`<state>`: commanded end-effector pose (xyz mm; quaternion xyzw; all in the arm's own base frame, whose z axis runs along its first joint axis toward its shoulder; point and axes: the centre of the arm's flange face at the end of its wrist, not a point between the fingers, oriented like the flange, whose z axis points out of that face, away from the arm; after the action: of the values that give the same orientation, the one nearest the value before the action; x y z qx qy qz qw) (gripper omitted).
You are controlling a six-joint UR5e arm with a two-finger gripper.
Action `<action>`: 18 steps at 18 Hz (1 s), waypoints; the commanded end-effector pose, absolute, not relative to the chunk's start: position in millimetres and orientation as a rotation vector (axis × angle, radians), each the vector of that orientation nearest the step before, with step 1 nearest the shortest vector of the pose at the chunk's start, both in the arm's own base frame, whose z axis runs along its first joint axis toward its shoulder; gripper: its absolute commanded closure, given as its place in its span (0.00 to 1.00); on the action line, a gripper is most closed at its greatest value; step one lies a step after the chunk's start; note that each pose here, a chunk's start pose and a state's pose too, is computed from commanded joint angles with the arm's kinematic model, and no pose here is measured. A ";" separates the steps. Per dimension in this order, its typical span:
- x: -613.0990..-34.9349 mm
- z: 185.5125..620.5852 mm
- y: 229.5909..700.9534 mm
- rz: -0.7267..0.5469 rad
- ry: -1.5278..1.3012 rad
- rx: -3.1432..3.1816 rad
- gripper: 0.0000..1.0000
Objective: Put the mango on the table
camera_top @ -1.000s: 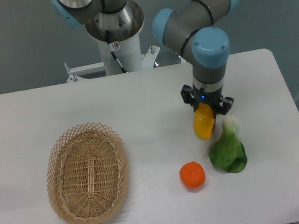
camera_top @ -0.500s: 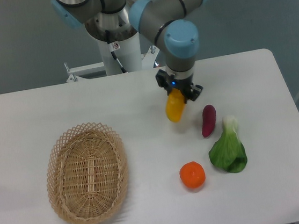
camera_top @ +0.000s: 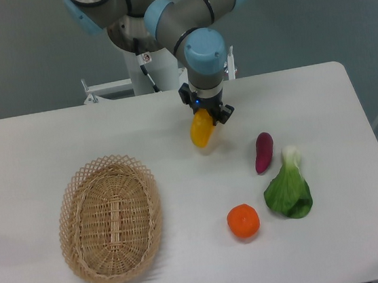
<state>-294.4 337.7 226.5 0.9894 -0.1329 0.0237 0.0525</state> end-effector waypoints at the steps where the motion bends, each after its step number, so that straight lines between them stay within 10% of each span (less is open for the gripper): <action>1: -294.8 228.4 337.9 0.070 -0.395 3.017 0.00; 18: -423.8 308.3 374.8 -0.207 -0.300 3.093 0.00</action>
<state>-423.8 374.8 308.3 0.9930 -0.0964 -0.0664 0.0134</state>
